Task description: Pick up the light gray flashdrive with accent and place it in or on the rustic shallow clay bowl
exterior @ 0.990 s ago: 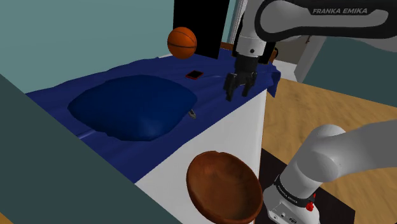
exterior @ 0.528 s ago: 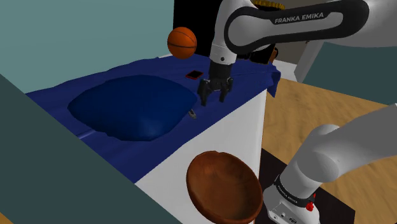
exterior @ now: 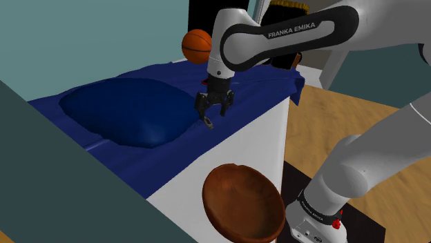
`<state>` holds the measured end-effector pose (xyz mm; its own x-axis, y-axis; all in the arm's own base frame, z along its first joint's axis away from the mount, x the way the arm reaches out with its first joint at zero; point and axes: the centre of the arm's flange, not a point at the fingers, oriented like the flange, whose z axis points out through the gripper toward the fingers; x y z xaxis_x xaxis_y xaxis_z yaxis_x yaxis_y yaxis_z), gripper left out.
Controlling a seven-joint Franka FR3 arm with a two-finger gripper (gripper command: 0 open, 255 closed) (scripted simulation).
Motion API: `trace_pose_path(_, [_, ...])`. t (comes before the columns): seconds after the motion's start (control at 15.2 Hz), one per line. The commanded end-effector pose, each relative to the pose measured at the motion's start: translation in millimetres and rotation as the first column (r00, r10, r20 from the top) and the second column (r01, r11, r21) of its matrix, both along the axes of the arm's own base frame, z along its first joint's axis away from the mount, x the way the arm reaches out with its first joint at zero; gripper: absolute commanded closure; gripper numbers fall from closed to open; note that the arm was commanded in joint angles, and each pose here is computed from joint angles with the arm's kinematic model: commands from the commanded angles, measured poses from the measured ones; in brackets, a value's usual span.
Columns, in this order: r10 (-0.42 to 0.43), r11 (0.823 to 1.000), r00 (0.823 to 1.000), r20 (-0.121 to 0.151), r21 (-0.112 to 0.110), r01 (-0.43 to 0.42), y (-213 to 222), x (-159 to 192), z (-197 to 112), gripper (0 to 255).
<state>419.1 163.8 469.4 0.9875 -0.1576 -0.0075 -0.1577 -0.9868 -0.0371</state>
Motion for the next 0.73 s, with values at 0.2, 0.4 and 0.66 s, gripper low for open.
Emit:
trace_pose_path(0.2, [0.0,1.0,1.0,0.001,0.0,0.0,2,2,-30,0])
trace_pose_path(0.4, [0.0,1.0,1.0,0.001,0.0,0.0,2,2,-30,0])
trace_pose_path(0.66, [0.0,1.0,1.0,0.001,0.0,0.0,2,2,-30,0])
